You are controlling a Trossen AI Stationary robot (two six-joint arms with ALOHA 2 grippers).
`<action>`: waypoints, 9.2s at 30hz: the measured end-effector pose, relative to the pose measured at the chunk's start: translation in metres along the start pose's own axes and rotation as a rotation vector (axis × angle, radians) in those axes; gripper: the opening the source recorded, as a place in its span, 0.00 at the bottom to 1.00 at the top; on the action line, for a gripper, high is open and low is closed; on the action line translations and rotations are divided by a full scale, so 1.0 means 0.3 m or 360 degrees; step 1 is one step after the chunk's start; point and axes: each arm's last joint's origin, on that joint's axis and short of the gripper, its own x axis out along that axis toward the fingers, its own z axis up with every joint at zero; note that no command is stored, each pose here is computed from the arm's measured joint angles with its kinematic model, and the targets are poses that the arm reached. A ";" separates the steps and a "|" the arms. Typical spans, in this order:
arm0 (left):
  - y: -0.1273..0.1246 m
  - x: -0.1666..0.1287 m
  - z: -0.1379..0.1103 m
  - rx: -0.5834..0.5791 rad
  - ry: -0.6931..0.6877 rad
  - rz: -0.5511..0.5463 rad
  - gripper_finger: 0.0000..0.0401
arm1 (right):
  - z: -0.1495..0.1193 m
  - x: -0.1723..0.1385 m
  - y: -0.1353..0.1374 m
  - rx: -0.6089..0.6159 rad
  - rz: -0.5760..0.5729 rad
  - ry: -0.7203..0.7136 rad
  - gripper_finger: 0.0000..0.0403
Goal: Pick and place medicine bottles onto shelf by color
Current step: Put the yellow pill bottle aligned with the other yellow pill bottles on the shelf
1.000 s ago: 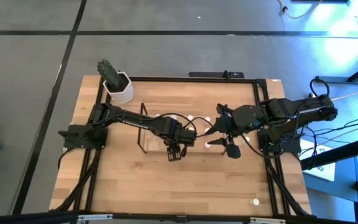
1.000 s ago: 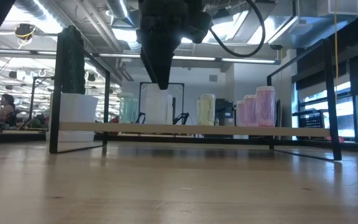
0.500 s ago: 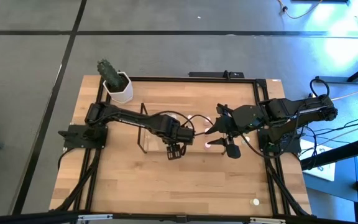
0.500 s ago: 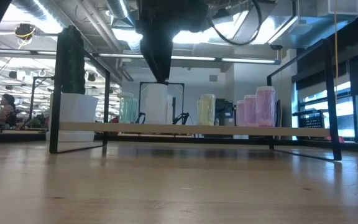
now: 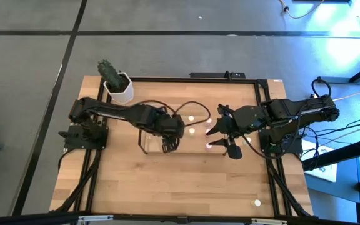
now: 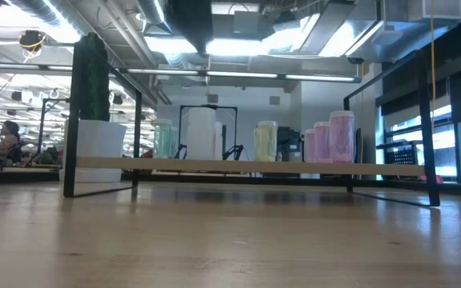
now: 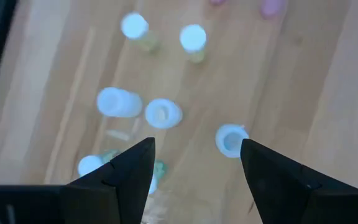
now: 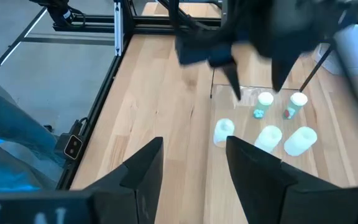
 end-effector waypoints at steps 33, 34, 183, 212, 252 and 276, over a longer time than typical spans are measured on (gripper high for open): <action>0.110 -0.475 -0.279 -0.0346 -0.0531 0.0199 0.58 | 0.003 0.004 0.005 0.0286 0.0030 -0.0010 0.44; 0.110 -0.475 -0.280 -0.0356 -0.0528 0.0198 0.58 | 0.003 0.004 0.007 0.0353 0.0047 -0.0005 0.44; 0.004 -0.512 -0.326 -0.0092 -0.0457 -0.0200 0.58 | -0.736 0.088 0.648 0.0530 0.0045 0.1336 0.54; 0.001 -0.514 -0.322 -0.0110 -0.0477 -0.0220 0.58 | -0.838 0.159 0.718 0.0399 -0.0050 0.1293 0.54; 0.001 -0.514 -0.321 -0.0080 -0.0480 -0.0215 0.58 | -0.558 0.365 0.557 0.0782 -0.0214 0.1201 0.29; 0.001 -0.514 -0.321 -0.0008 -0.0485 -0.0204 0.58 | -0.109 0.442 -0.030 0.0723 -0.0228 0.0816 0.28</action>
